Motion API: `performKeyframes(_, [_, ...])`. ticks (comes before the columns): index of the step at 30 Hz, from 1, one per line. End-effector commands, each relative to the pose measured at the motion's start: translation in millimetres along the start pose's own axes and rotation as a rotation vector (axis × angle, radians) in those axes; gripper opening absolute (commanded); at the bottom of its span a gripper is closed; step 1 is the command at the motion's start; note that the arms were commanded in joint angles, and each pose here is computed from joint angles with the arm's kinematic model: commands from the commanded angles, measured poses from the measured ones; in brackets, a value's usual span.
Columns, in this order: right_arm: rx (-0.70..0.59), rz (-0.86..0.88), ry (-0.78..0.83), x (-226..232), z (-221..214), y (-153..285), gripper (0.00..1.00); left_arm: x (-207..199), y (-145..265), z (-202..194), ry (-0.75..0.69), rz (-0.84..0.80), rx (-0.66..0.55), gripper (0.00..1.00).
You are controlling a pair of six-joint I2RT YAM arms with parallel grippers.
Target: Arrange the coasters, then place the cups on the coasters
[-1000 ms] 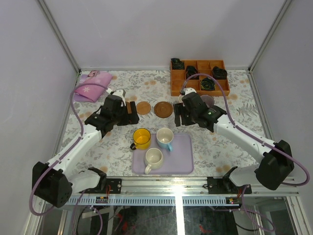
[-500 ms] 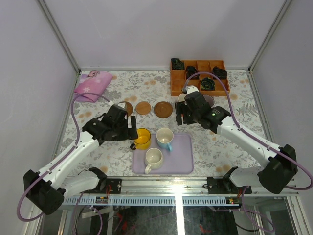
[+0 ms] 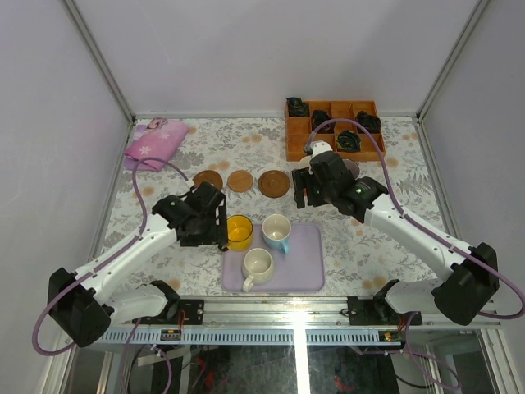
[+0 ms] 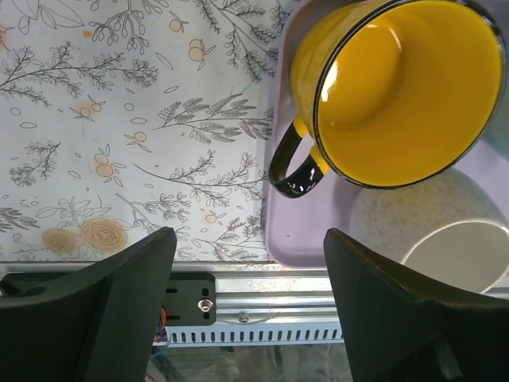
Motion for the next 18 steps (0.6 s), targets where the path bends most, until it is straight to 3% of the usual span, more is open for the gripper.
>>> performKeyframes(1, [-0.039, 0.043, -0.007, 11.7, 11.1, -0.8, 0.76, 9.0, -9.5, -9.7, -0.027, 0.053, 0.033, 0.72])
performKeyframes(18, [-0.005, 0.043, -0.048, 8.7, -8.4, -10.5, 0.77, -25.9, -34.8, 10.5, -0.129, -0.061, 0.03, 0.74])
Point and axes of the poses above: each gripper's point midway between its finger pads, its own y axis back along the fingers, its own x axis along the line the jaws close on, z = x × y, the point moved 1 cm from there along y, back along the fingers, and after that the axes turned 6 degrees about -y, right-handed, at the moved point
